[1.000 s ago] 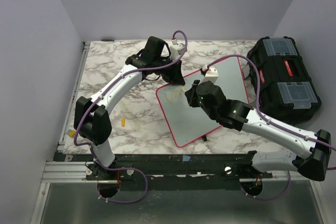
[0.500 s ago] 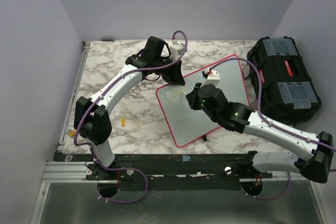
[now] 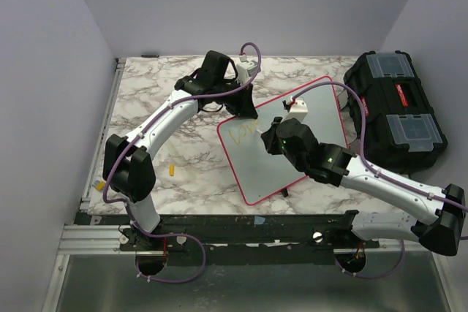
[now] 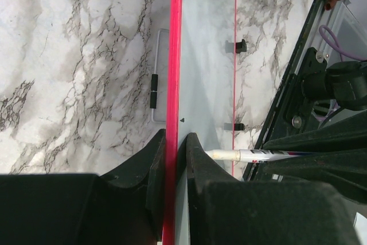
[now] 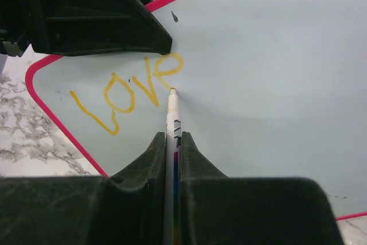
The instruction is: Write a sentence on the whiteboard
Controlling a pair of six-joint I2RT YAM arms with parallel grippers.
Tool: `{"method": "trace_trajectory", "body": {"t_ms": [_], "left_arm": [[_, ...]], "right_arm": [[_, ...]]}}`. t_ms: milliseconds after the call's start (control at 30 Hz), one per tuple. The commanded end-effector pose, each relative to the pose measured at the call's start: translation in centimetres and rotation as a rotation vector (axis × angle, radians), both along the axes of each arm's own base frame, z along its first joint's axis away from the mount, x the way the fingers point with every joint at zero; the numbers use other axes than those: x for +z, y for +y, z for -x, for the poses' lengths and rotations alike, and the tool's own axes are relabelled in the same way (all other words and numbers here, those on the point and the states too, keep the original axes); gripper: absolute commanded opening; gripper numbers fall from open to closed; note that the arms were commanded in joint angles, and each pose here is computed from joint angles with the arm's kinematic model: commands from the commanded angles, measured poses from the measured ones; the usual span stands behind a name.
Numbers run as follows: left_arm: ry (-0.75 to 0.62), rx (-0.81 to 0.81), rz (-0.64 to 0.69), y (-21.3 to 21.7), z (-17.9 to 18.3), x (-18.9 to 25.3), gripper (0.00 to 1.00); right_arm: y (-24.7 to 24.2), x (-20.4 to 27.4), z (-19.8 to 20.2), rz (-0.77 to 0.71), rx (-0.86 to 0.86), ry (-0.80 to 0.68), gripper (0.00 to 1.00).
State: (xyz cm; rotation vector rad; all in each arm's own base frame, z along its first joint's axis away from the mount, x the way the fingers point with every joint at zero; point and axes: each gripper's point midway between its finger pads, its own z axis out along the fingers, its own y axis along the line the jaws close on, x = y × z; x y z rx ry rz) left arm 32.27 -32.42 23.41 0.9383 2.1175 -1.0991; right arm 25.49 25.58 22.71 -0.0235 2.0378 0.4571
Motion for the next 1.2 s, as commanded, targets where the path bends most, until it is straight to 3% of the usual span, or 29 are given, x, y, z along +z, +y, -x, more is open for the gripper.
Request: {"method": "trace_trajectory", "body": {"t_ms": [0,467,867,1167], "left_arm": [[-0.117,-0.021,0.012,-0.3,-0.2,1.9,0.00],[-0.116,-0.020,0.012,-0.2,-0.2,1.9,0.00],[-0.119,-0.021,0.009,-0.2,-0.2,1.8,0.00],[-0.125,-0.023,0.004,-0.1,0.0,1.7,0.00]], "right_arm": [[-2.6,-4.0,0.4,0.155,-0.057,0.067,0.01],[-3.4,-1.8,-0.5,0.191,-0.096,0.010,0.00],[-5.6,7.7,-1.0,0.050,-0.173,-0.179,0.01],[-8.4,6.6,0.8,0.019,-0.196,-0.172,0.01]]}}
